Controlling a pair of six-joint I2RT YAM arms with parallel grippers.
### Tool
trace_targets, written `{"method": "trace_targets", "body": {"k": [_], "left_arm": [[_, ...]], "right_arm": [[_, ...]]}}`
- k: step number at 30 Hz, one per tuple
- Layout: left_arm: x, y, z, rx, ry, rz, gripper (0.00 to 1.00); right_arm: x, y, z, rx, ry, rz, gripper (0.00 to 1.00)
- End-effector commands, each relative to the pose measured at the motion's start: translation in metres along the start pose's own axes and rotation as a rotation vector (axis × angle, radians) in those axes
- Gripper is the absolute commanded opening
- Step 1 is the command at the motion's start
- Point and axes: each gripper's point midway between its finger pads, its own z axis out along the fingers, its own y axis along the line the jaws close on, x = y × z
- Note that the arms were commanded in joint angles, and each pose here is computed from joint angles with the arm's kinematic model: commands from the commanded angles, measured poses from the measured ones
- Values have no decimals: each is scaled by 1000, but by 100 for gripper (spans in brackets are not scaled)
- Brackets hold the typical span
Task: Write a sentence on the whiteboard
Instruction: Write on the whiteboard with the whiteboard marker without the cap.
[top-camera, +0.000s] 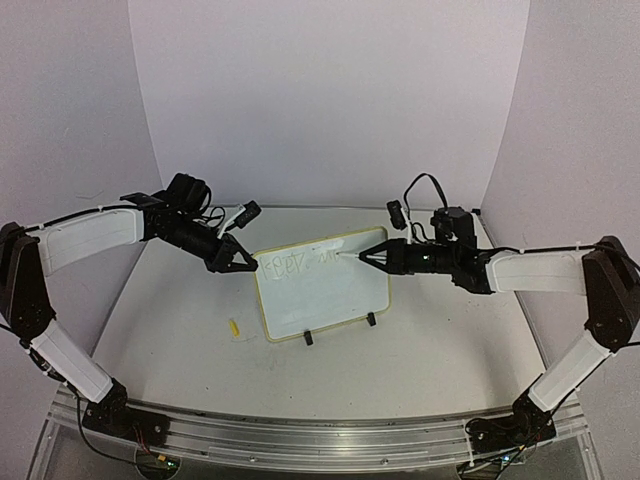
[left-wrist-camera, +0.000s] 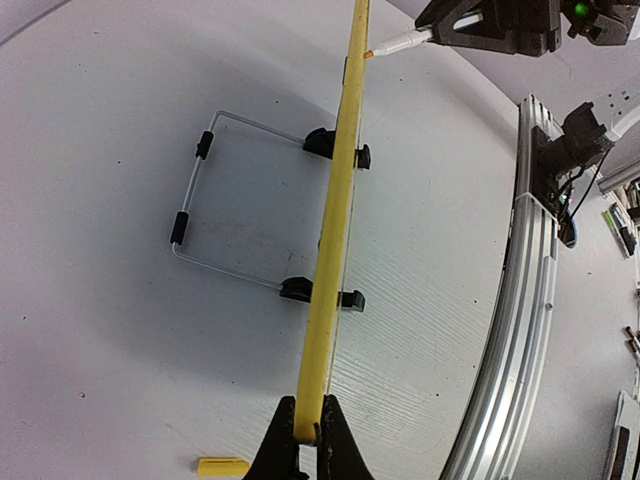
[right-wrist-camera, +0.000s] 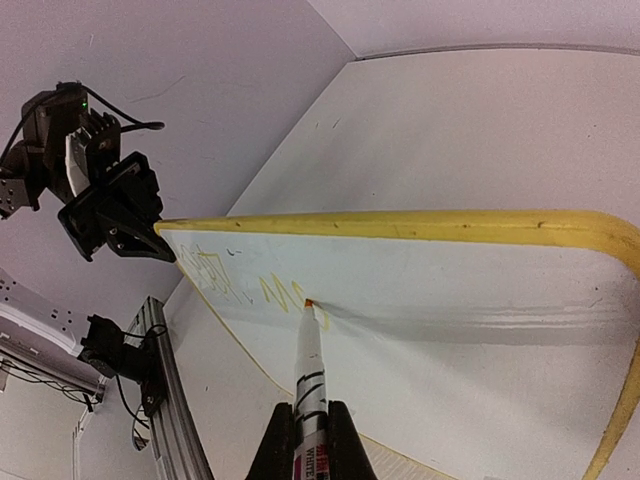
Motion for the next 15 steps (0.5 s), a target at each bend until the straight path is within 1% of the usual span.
{"method": "trace_targets", "body": {"k": [1, 6, 11, 15], "left_arm": [[2, 9, 5, -40, 22, 32, 0], [2, 9, 5, -44, 23, 32, 0], [1, 9, 4, -45, 22, 33, 0], [1, 9, 4, -43, 21, 33, 0]], "right_arm": [[-18, 4, 5, -1, -44, -42, 0], [-26, 16, -3, -27, -71, -55, 0], [-34, 34, -20, -49, -114, -75, 0], [-33, 32, -24, -30, -125, -73, 0]]}}
